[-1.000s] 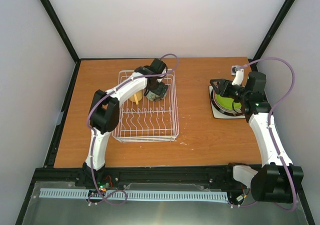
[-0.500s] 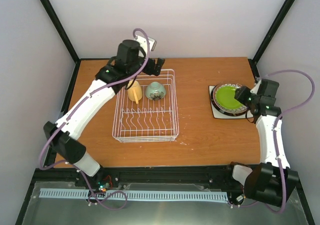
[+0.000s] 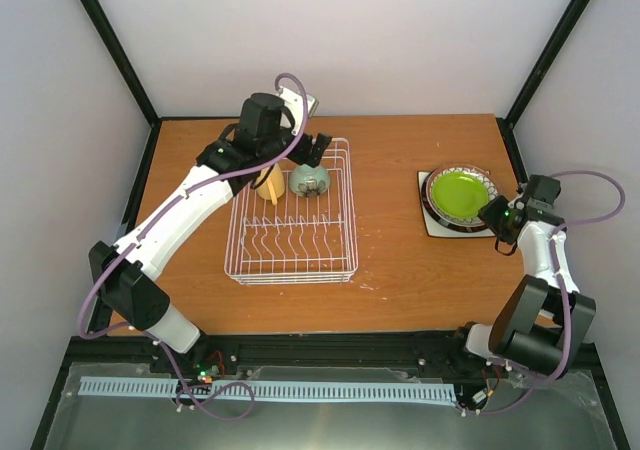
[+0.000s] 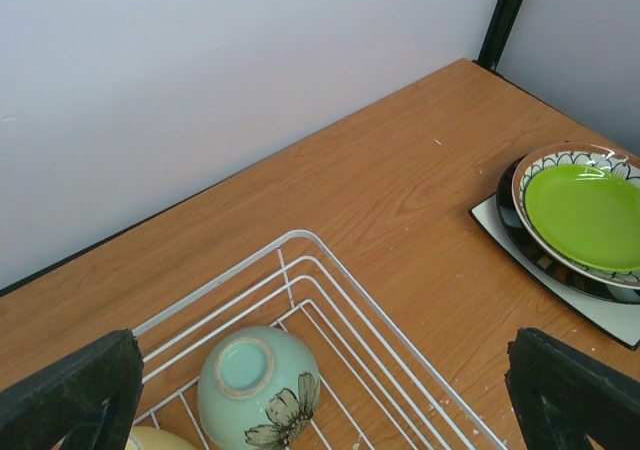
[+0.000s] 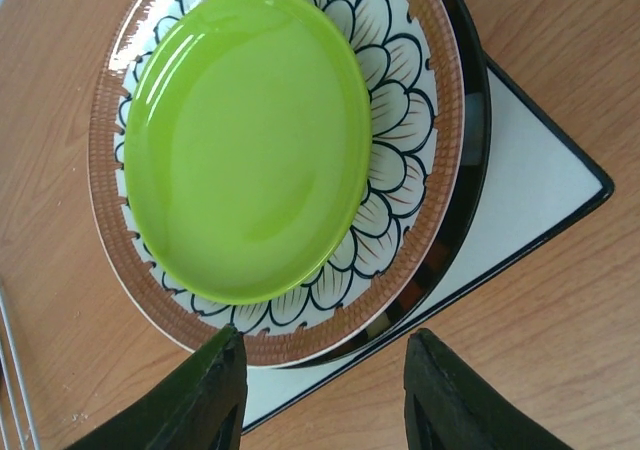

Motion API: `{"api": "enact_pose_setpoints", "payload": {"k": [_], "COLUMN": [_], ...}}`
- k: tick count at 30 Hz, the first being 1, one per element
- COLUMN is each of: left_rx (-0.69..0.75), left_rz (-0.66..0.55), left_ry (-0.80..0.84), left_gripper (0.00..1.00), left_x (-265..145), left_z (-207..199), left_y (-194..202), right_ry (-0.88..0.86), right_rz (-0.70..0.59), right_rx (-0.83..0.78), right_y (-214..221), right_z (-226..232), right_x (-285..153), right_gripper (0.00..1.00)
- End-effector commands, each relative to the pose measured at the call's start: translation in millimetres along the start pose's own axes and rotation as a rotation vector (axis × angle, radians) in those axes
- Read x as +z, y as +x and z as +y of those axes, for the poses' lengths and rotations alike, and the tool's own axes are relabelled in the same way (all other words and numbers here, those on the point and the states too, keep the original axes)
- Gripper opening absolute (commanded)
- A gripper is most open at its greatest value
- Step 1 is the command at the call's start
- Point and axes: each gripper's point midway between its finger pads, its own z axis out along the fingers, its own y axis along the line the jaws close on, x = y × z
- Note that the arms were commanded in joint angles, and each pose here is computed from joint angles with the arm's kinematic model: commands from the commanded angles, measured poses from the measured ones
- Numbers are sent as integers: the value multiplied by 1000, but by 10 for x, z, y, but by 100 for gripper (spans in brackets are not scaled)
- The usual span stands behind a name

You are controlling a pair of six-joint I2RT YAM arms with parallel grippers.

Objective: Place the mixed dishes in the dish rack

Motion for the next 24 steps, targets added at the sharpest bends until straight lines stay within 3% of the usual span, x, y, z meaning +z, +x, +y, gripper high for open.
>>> {"api": "enact_pose_setpoints", "payload": {"k": [1,24], "left_rx": [16,1], "left_rz": [-49,-19], "left_ry": [0,-33], "left_gripper": [100,100], "left_x": [-149,-20], "left_z": [-20,101], "left_y": [-122,-1], "right_ry": [-29,-14], "right_rz": [-3,-13], "right_rx": [21,68], "right_y": [-110,-227], "right_z": [42,-101], "right_x": [93,536], "right_gripper": [42,41]}}
